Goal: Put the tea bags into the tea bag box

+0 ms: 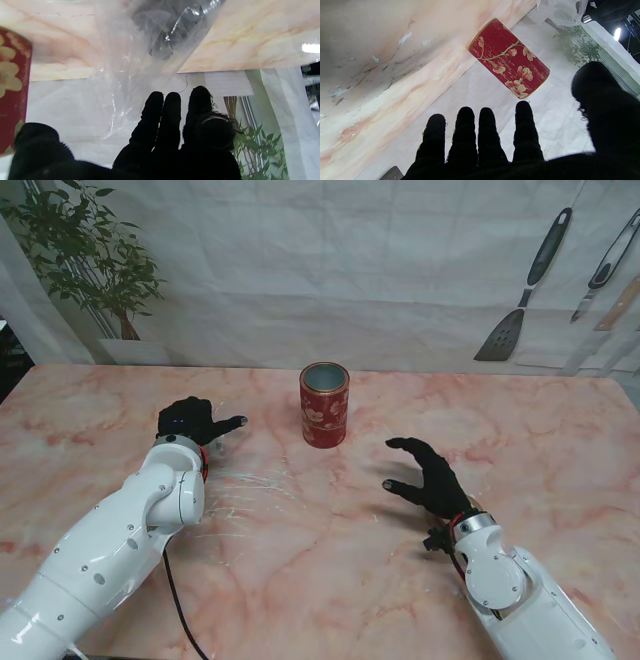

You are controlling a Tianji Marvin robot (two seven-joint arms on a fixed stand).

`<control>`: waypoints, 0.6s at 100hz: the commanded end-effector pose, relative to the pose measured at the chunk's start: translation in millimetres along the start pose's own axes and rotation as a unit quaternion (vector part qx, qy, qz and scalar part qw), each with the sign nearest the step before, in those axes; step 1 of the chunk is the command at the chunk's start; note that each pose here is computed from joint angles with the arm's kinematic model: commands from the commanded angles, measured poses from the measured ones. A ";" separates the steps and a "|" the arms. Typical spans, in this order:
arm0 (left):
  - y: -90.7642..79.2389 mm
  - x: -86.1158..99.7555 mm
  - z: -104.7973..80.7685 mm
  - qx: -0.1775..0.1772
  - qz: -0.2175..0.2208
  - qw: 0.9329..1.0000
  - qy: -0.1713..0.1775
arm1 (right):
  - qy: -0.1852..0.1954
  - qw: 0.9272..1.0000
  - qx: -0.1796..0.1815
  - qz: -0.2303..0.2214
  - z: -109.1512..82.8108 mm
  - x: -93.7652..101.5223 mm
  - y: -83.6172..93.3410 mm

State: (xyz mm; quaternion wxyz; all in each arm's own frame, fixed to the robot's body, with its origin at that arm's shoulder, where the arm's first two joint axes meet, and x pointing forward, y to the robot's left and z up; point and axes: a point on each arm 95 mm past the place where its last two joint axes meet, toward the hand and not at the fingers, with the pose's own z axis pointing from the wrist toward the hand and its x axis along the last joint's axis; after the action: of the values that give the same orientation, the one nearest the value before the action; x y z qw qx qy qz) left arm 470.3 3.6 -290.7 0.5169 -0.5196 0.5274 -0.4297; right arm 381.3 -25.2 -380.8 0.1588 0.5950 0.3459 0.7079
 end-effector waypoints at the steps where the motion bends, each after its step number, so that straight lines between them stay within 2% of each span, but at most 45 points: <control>1: -3.8 -2.4 8.2 0.011 0.011 1.000 -0.005 | 0.002 1.000 0.010 0.001 -3.4 -0.7 -2.3; 24: 2.2 -7.8 19.5 0.021 0.074 0.997 0.002 | 0.004 1.000 0.010 0.003 -3.6 -1.5 -1.4; 60: 4.3 -20.8 15.1 0.041 0.128 0.991 0.012 | 0.008 1.000 0.017 0.006 -2.7 -2.5 -3.0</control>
State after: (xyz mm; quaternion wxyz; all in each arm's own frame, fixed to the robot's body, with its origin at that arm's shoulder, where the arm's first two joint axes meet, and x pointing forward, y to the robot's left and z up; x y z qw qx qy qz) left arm 484.3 23.5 -296.8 0.5842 -0.4206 0.5743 -0.3900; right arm 380.1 -27.1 -383.0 0.1489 0.5943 0.3488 0.7092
